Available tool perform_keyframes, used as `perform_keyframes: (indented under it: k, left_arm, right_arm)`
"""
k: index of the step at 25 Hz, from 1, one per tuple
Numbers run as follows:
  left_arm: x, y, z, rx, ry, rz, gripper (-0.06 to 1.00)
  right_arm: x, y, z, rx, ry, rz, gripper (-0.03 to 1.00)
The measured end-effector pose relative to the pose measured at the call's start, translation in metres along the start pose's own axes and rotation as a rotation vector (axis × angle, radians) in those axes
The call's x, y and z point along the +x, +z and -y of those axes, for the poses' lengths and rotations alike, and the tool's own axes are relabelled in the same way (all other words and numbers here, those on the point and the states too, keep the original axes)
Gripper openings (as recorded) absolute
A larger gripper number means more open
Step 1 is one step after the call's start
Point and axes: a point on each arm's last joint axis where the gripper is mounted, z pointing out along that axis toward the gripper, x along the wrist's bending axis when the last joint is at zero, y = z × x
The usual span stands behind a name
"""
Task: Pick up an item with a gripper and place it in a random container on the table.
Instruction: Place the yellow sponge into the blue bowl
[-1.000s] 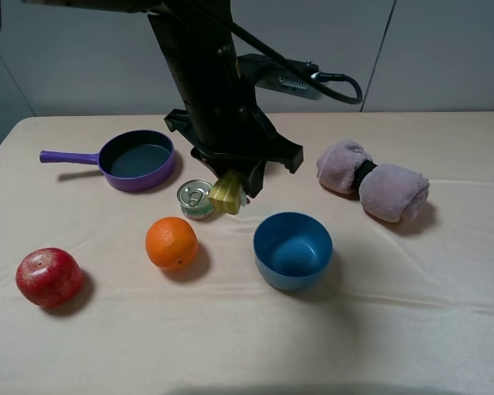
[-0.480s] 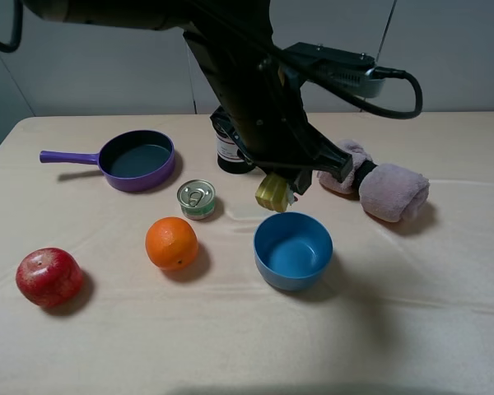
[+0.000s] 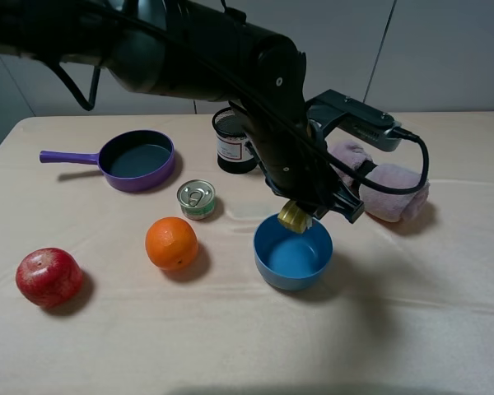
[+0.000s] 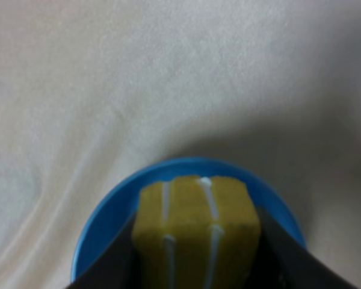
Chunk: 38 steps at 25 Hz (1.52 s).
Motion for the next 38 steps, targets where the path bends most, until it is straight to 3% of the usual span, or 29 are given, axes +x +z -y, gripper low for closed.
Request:
perform_keyframes:
  k: [12, 31, 33, 36, 38]
  left_arm:
    - [0.002, 0.031, 0.009, 0.056, 0.012, -0.014, 0.36]
    - [-0.007, 0.033, 0.012, 0.078, 0.032, -0.007, 0.36]
    - [-0.007, 0.033, 0.012, 0.078, 0.041, -0.009, 0.46]
    - [-0.007, 0.033, 0.013, 0.092, 0.065, -0.009, 0.80]
    - [-0.007, 0.032, 0.014, 0.100, 0.064, -0.009, 0.91]
  right_arm:
    - [0.000, 0.000, 0.000, 0.001, 0.001, -0.002, 0.69]
    - [0.001, 0.000, 0.000, 0.004, 0.008, -0.013, 0.69]
    - [0.001, 0.000, 0.000, 0.004, 0.008, -0.014, 0.69]
    - [0.001, 0.000, 0.000, 0.004, 0.009, -0.014, 0.69]
    - [0.001, 0.000, 0.000, 0.004, 0.009, -0.014, 0.69]
